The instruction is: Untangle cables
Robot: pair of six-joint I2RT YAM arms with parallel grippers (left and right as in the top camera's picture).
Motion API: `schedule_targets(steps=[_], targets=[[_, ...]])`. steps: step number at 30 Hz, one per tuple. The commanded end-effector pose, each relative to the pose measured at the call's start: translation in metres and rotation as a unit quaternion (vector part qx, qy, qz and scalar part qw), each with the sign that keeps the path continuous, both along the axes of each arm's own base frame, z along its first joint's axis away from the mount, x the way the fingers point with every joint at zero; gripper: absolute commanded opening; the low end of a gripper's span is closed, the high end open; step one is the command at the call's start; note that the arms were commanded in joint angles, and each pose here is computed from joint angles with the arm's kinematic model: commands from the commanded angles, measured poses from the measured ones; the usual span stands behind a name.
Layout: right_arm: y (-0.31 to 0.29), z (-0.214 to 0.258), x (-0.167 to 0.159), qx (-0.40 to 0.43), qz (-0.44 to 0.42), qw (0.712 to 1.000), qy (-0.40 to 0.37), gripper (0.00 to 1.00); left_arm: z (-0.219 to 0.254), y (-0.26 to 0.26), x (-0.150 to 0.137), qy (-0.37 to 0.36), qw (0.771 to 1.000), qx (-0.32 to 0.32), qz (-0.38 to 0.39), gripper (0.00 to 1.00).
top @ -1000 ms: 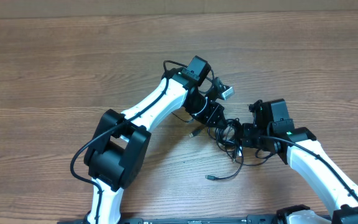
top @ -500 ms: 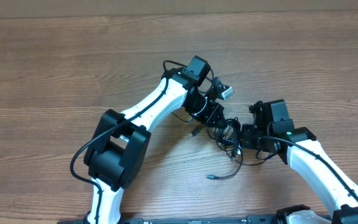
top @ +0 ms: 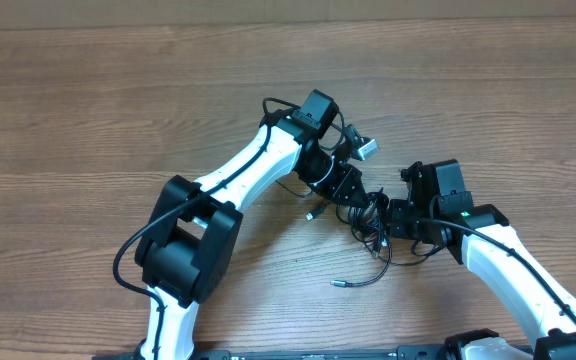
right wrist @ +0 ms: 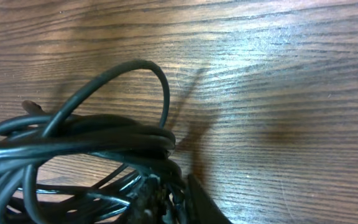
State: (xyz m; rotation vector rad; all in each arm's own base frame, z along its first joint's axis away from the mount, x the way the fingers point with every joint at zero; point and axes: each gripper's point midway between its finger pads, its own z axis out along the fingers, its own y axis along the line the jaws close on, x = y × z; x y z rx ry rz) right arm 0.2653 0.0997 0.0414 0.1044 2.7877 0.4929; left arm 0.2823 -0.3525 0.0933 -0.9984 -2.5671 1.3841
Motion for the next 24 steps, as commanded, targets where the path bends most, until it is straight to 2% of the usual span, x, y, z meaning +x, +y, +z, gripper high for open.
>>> schedule_targets(steps=[1,7,15,24], targets=[[0.000,0.002,0.002,-0.003,0.004,1.000,-0.008,0.12,0.027,-0.007,0.000,-0.007,0.999,-0.035,-0.005,0.04],[0.001,0.003,0.005,-0.001,0.004,1.000,-0.015,0.21,0.027,-0.006,-0.001,-0.006,0.999,-0.034,-0.005,0.04],[0.011,0.007,0.006,0.026,0.016,0.999,-0.018,0.20,0.019,-0.004,-0.001,-0.026,0.999,-0.014,-0.013,0.04],[0.011,0.008,0.009,0.027,0.015,0.999,-0.024,0.20,0.037,-0.010,-0.015,0.010,0.997,-0.068,-0.033,0.04]])
